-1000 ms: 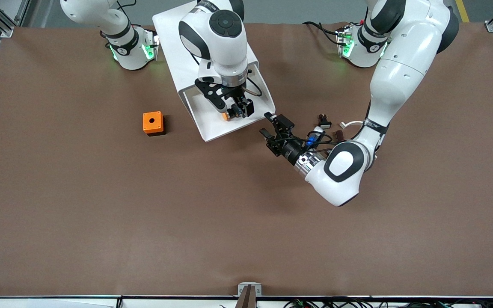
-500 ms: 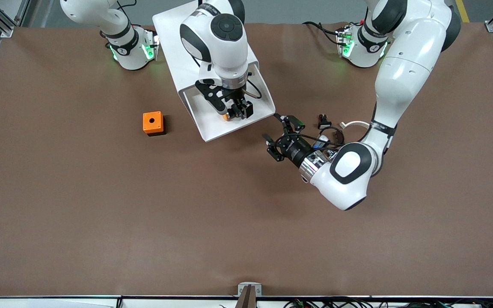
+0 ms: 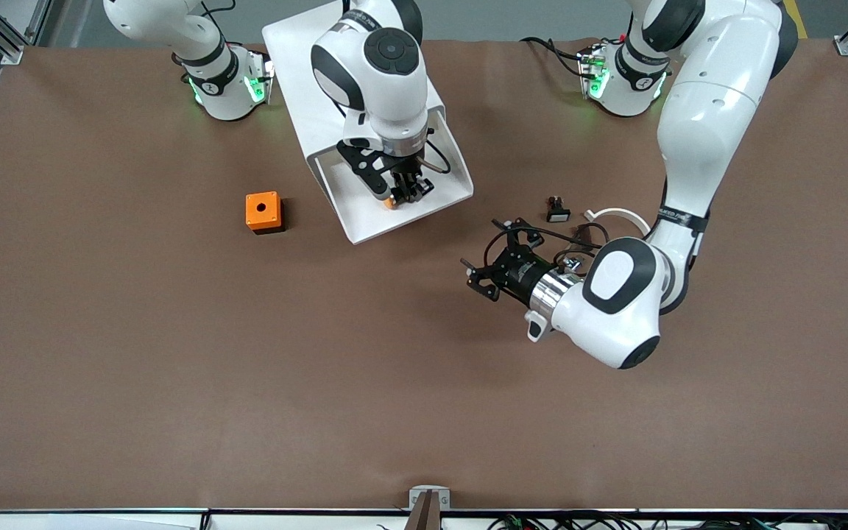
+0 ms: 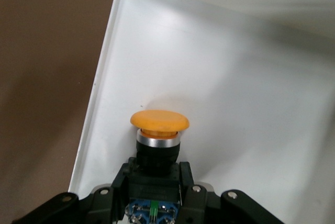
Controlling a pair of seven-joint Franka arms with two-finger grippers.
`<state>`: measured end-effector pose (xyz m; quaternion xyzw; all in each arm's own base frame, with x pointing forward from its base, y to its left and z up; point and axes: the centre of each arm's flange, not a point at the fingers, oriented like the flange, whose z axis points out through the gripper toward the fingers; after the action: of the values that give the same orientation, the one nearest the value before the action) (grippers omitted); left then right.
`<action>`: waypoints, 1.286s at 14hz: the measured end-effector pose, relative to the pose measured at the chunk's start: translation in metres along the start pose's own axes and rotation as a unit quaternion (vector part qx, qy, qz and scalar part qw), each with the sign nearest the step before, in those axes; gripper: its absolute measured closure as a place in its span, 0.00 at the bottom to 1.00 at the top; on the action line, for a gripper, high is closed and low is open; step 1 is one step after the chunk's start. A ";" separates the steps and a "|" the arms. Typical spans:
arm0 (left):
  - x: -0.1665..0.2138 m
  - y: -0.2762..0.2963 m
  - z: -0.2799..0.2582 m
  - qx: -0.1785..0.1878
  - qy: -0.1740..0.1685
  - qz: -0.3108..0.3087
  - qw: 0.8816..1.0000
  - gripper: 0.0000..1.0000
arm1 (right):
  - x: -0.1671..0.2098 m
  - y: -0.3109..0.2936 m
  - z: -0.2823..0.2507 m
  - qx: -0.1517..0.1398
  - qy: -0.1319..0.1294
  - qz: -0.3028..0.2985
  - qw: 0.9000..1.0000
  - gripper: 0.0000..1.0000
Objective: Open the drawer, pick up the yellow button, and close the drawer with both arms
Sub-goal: 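Lift the button out with the right gripper while the left gripper releases, then push the drawer closed with the left gripper while the right gripper carries the button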
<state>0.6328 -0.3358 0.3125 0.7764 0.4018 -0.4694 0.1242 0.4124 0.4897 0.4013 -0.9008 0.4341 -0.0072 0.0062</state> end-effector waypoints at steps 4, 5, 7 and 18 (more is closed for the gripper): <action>-0.024 0.005 -0.027 -0.045 0.144 0.072 0.986 0.00 | 0.024 -0.012 -0.031 0.002 0.001 0.012 1.000 0.59; -0.034 0.007 -0.026 -0.047 0.177 0.084 0.979 0.00 | 0.036 -0.016 -0.044 -0.003 0.002 0.006 1.000 0.59; -0.055 0.012 -0.017 -0.038 0.241 0.109 0.964 0.00 | 0.071 -0.019 -0.063 -0.013 0.003 -0.022 1.000 0.59; -0.114 0.030 0.087 0.041 0.402 0.189 0.895 0.00 | 0.451 0.086 -0.047 -0.054 -0.045 -0.271 0.960 0.59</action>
<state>0.5738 -0.4625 0.3555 0.9646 0.2436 -0.1010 0.0068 0.6248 0.0832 0.4505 -0.9831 0.1725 0.0558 -0.0253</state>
